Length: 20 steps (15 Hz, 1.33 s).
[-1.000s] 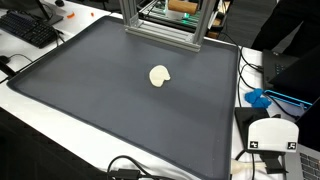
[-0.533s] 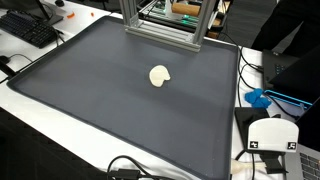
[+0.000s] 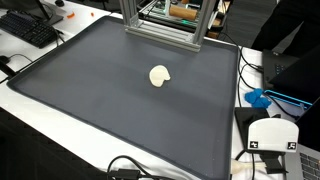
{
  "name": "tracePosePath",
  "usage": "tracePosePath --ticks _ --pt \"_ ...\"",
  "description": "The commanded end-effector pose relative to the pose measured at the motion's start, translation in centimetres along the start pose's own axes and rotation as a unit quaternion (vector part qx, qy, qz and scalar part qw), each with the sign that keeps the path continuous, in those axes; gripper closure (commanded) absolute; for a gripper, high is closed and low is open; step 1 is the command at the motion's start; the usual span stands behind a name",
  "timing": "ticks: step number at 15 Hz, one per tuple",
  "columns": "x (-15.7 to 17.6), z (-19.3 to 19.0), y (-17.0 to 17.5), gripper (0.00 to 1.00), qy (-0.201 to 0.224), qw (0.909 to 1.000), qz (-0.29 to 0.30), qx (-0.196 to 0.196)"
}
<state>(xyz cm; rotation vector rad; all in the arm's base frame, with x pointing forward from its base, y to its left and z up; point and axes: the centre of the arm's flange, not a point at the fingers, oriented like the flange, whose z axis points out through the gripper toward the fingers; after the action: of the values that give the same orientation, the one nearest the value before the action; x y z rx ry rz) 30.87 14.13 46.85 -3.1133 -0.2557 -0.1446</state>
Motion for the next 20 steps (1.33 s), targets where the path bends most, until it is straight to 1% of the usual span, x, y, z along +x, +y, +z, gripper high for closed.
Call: tracePosePath --ticks 1,4,7,9,10,13,20 --pt "-0.6 -0.7 -0.4 0.0 0.022 0.9996 -0.003 0.018" --pt "0.6 -2.3 -0.6 0.0 0.043 0.9989 -0.009 0.018" --pt "3.0 -4.2 -1.1 0.0 0.064 0.9978 -0.01 0.014" --pt "4.8 -4.6 -1.3 0.0 0.075 0.9972 0.001 0.003" --pt "5.5 -4.6 -1.3 0.0 0.08 0.9968 0.002 0.004" --pt "8.1 -3.4 -1.6 0.0 0.093 0.9957 0.004 0.006" --pt "12.2 1.1 -1.7 0.0 0.083 0.9964 0.017 0.007"
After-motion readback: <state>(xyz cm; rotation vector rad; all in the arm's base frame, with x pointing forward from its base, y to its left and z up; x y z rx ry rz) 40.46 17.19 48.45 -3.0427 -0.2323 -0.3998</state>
